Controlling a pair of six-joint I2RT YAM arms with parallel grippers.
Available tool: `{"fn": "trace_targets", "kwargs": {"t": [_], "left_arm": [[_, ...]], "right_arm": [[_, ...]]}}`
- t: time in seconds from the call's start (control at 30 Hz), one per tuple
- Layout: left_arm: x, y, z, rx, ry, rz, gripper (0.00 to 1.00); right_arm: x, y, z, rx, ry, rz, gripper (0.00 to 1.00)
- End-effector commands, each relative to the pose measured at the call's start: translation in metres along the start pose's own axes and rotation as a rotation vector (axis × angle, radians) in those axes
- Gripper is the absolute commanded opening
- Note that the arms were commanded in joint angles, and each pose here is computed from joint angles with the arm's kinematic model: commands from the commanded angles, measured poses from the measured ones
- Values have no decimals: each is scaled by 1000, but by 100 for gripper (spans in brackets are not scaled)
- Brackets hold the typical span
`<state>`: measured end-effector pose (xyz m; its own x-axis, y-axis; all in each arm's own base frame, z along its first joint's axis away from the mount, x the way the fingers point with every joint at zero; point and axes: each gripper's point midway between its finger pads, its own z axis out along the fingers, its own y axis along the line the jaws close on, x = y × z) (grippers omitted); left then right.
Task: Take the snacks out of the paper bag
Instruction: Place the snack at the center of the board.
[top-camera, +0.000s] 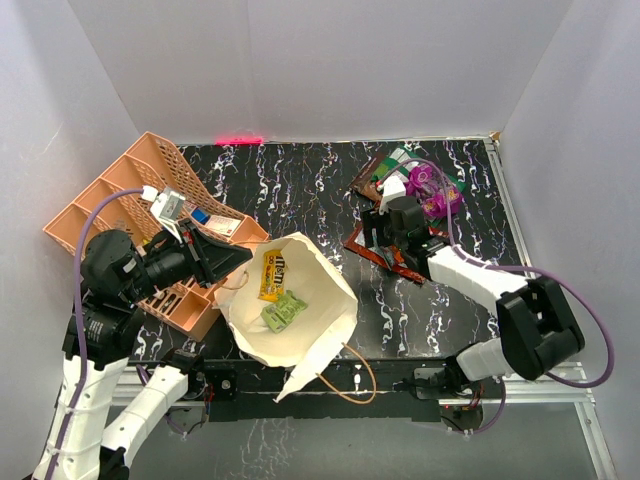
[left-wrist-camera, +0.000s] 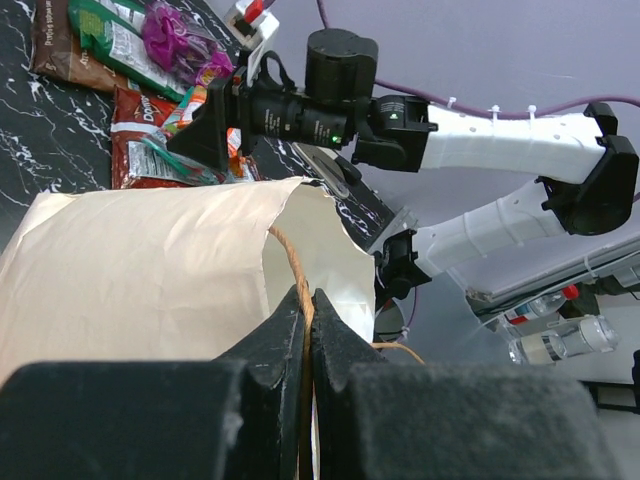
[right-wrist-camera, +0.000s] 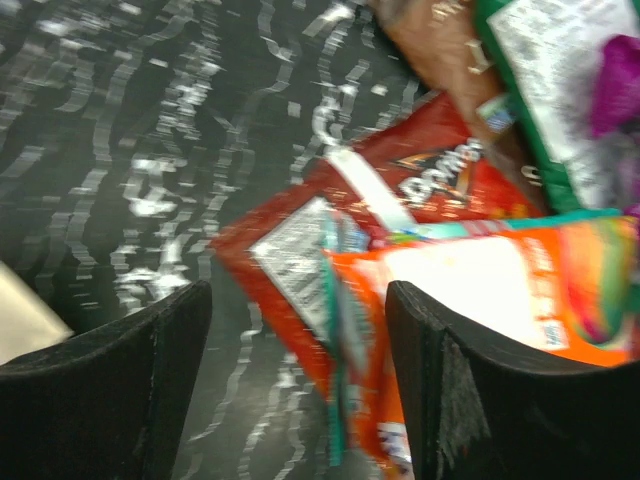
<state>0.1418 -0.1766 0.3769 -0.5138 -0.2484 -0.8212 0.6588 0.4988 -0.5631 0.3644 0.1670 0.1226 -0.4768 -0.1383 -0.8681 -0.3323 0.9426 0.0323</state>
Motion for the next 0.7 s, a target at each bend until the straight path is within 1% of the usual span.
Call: {"fn": "trace_targets", "kwargs": {"t": [0.0,0.1,0.2,0.3,0.37,0.47,0.57,0.67], "left_arm": [[4,-9,-1,58,24,10,0],[11,-11,-2,80,48,26,0],[19,-16,-5,136,50,61,0],[24,-22,-10,177,26,92,0],[29,-28,-13,223,16,106,0],[45,-41,-17,358,46,105,0],[51,-39,-16,378,60,69,0],[47,-38,-15,353,39,76,0]], "right_arm": [[-66,28,-34,-148,-201,78,79],[-78,26,-51,-155,-210,-22,81],[-85,52,-81,-345,-233,-249,81],[-106,73,-122,-480,-350,-396,81],[-126,90,-159,-579,-475,-471,81],[-140,123,-209,-786,-626,-571,81],[-144,151,-247,-958,-707,-628,79],[-144,177,-275,-1074,-753,-661,78]]}}
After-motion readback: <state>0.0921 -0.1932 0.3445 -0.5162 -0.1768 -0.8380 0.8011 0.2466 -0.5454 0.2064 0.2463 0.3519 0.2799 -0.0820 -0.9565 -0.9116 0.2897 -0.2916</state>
